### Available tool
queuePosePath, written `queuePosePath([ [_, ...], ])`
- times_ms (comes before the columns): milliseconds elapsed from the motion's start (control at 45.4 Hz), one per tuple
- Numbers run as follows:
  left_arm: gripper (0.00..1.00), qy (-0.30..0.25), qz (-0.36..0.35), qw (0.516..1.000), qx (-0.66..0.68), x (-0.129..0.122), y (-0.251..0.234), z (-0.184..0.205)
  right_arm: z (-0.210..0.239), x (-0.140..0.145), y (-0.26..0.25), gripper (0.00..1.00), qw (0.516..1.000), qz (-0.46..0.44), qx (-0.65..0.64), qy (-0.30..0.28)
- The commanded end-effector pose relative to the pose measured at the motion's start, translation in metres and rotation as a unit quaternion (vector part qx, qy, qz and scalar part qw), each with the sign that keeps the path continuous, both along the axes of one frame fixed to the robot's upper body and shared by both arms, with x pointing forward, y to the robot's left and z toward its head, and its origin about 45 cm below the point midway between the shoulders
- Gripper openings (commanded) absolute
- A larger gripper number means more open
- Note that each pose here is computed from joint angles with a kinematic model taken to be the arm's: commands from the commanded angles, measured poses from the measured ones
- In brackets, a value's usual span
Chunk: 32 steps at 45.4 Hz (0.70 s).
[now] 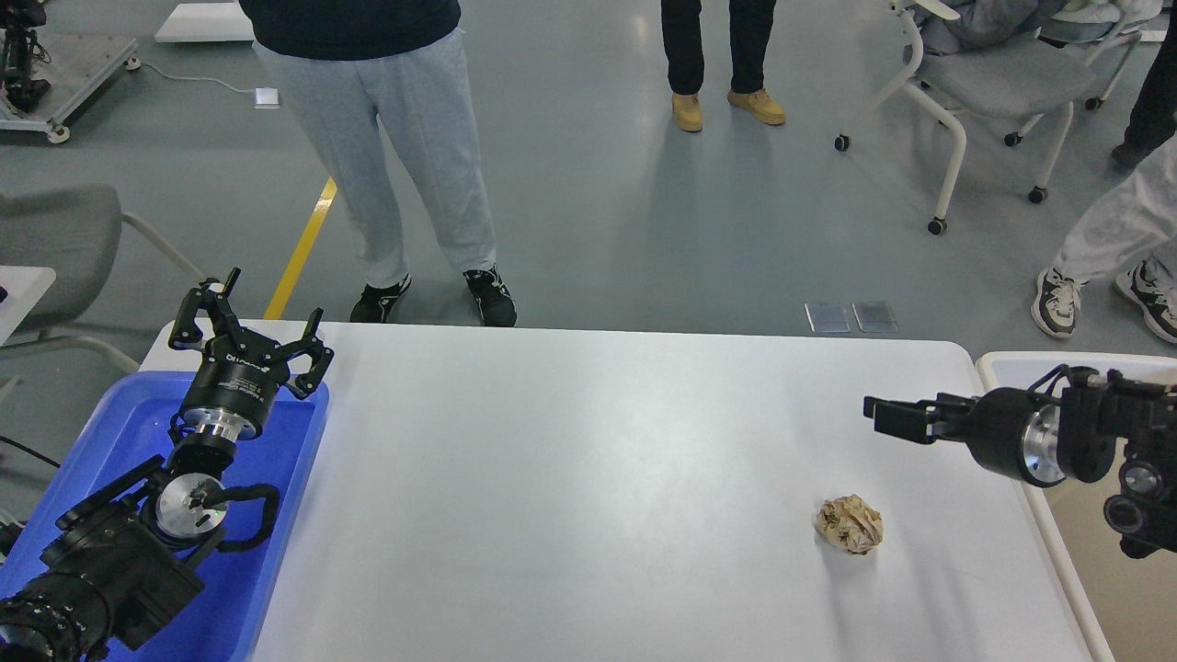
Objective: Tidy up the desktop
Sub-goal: 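Lower the open right gripper onto the tan crumpled piece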
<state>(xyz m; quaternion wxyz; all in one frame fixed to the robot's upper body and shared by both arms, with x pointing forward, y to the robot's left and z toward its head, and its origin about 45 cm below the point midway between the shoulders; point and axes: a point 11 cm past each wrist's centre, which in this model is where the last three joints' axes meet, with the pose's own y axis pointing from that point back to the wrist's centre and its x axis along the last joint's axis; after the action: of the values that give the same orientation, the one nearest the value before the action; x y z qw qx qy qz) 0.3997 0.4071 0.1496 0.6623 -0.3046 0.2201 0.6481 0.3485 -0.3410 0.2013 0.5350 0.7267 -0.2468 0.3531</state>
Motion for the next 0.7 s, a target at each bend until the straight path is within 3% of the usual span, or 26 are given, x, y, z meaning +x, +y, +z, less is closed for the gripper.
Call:
queuePosePath([
  [0,1.0,0.0,0.0,1.0,0.0,0.0,0.0,0.0,-0.023,-0.011,0.019,0.99,0.996,0.075,-0.044,0.006],
  [683,1.0,0.0,0.0,1.0,0.0,0.0,0.0,0.0,-0.102,-0.031,0.015,0.99,0.99,0.096,-0.087,0.058],
])
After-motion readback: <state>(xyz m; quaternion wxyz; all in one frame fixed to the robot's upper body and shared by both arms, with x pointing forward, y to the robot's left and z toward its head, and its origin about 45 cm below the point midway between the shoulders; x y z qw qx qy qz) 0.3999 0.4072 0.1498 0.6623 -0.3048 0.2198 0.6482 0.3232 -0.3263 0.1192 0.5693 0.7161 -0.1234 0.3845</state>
